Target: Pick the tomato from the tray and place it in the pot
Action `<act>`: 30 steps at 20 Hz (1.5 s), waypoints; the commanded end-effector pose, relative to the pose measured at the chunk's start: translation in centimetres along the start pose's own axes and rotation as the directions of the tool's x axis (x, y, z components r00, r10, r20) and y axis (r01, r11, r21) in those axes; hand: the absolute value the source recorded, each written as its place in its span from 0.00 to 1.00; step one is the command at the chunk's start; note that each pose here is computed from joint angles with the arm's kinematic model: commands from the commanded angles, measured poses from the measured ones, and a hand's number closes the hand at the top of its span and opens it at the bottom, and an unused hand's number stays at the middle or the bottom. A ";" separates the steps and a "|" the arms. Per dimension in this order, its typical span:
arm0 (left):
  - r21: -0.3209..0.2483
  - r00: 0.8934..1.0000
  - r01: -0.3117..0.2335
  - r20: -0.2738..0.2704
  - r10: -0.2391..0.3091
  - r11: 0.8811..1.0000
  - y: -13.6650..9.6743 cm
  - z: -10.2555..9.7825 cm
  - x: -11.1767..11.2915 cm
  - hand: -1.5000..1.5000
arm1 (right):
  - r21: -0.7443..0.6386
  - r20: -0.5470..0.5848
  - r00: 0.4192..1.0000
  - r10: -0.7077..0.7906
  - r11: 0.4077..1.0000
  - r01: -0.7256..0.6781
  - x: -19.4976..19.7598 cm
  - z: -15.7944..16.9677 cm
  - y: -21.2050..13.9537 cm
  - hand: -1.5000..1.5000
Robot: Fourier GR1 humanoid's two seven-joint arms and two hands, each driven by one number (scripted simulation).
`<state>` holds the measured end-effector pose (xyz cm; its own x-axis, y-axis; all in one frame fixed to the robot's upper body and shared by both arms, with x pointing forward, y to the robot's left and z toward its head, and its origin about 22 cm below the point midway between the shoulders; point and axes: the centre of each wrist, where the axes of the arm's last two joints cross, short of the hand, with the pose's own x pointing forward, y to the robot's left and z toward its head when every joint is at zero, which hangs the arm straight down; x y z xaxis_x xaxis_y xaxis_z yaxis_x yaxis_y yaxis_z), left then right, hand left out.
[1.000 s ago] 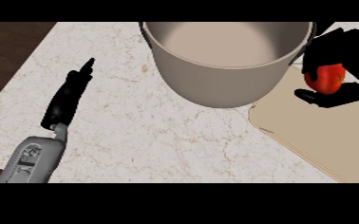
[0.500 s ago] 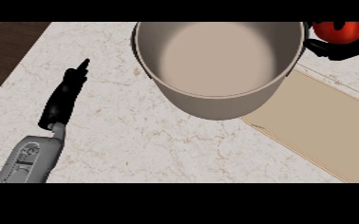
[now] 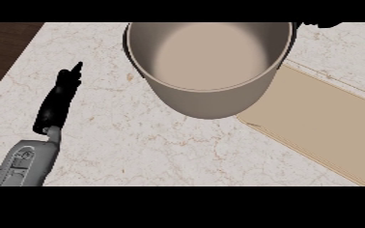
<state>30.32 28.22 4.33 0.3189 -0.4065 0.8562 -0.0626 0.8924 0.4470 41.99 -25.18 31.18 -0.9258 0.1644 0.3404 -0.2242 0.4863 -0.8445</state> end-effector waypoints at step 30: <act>0.054 0.999 -0.012 -0.039 0.014 0.998 2.7 1.2 -2.3 0.50 | 0.115 -0.132 0.695 -0.707 0.685 0.719 -6.4 -7.4 12.1 0.00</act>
<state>28.56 30.71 3.36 0.3621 -0.3726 0.8544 -0.1284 0.8880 0.4416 46.41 -12.30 21.41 -0.5722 0.0387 0.8192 -0.7572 0.3588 -0.5459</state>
